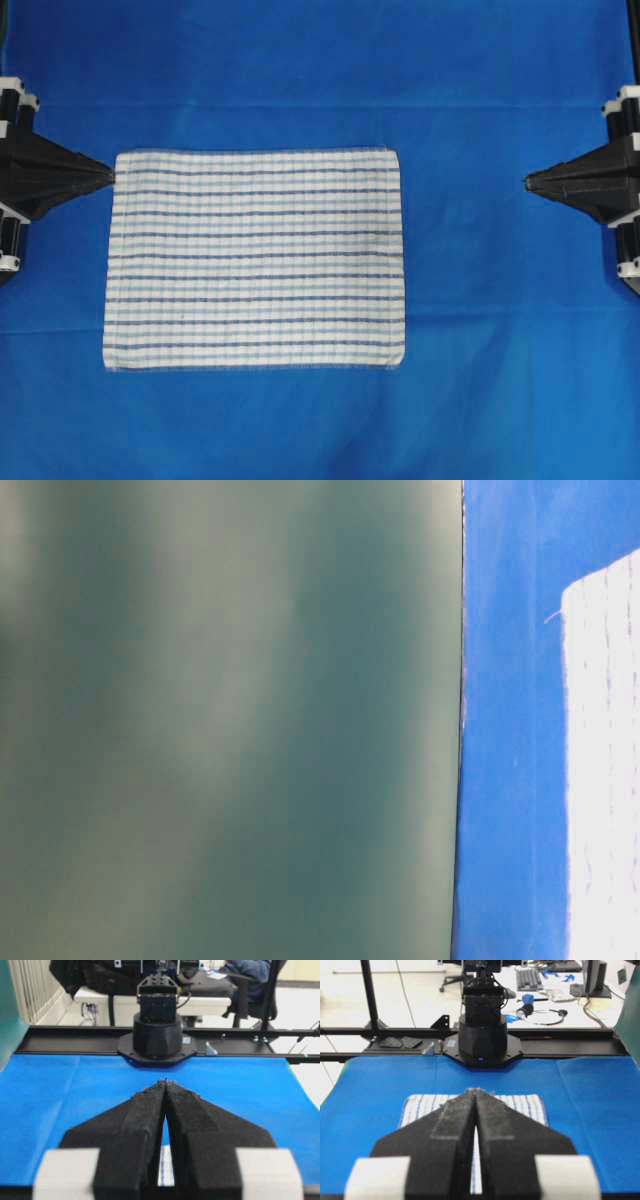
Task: Fold the blue towel.
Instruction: 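Move both grippers to the towel's top corners and pinch them, then lift the top corners and fold them down toward the bottom edge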
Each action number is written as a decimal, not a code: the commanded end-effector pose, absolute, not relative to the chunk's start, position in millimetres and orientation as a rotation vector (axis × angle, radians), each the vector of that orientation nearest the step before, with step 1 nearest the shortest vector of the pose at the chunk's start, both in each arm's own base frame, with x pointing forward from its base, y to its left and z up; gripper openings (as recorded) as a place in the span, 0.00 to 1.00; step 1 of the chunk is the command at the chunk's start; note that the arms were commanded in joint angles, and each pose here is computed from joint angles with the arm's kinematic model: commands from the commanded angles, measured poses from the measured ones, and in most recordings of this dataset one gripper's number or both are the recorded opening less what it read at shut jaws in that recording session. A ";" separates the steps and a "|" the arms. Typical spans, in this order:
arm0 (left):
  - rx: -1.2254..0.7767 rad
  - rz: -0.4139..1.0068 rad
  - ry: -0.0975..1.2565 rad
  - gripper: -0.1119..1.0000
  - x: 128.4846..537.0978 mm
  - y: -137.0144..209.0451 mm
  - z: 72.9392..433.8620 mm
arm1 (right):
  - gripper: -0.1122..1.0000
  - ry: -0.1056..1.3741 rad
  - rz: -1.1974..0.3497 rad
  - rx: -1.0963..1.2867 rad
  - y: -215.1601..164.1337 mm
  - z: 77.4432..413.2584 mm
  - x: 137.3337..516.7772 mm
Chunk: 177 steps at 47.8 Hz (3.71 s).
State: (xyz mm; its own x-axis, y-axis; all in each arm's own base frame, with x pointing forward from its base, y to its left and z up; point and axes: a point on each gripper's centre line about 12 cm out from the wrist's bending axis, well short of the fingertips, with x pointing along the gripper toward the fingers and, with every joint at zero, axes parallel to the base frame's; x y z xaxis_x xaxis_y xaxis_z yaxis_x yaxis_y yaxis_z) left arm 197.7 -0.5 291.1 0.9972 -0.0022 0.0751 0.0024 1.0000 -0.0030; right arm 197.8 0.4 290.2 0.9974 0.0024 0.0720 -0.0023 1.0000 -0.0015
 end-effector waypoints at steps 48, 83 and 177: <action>-0.225 0.447 0.525 0.89 171.3 78.4 175.2 | 0.63 0.483 -0.328 0.246 -86.4 188.1 293.0; -0.306 0.493 0.833 0.87 181.1 94.0 105.3 | 0.57 0.714 -0.399 0.304 -117.9 106.6 331.0; -0.376 0.439 0.804 0.12 179.0 68.8 136.9 | 0.12 0.684 -0.318 0.249 -96.3 144.1 345.6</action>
State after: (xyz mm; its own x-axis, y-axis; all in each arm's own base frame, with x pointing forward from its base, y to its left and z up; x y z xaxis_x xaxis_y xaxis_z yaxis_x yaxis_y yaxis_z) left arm 175.0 74.5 132.1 0.5951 0.2490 -0.7641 -0.5335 0.8335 -0.1439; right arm 341.6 -106.0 127.8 0.6935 -0.2161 -0.6873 0.4001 0.9088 0.1180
